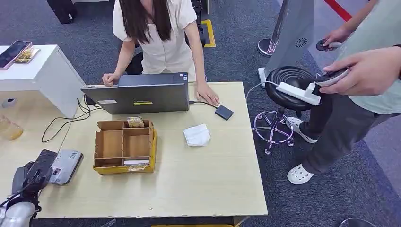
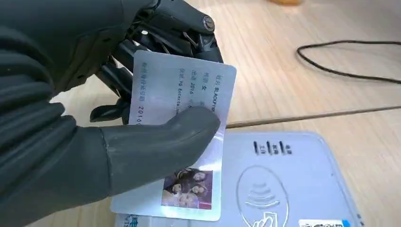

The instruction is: Pass the card to the sensor for recognition and then transmit it.

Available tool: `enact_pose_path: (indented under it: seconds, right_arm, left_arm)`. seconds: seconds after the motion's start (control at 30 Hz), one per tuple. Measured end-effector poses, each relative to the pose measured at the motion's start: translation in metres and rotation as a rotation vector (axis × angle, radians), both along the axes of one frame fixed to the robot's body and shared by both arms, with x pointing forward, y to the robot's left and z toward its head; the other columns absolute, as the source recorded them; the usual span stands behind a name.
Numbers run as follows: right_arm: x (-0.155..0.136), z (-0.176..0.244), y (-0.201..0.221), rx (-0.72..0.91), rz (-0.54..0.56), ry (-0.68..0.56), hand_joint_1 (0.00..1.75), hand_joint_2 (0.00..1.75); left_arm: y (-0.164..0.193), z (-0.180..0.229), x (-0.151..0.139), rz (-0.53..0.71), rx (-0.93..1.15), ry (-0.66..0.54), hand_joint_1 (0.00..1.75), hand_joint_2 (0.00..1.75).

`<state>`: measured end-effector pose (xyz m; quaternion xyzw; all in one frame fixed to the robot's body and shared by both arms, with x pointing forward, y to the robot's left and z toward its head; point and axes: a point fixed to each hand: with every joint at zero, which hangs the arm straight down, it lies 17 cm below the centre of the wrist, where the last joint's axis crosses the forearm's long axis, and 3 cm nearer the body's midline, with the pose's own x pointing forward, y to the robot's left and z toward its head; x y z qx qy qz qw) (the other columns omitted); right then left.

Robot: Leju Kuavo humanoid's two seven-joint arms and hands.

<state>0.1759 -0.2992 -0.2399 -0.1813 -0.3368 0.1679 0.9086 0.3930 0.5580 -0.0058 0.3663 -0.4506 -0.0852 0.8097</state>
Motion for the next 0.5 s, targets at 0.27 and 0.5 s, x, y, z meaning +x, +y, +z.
enact_pose_path:
  seconds: [0.27,0.5]
  right_arm:
    - [0.0012,0.0004,0.0,0.0,0.0,-0.002,0.0,0.0]
    - [0.001,0.0002,0.0,0.002,-0.001,0.0,0.0,0.0]
  left_arm:
    - [-0.0078,-0.0074,-0.0015,-0.005,-0.006,0.01,1.75,1.75]
    - [-0.0093,-0.0059,-0.0002,-0.011,-0.001,0.005,1.75,1.75]
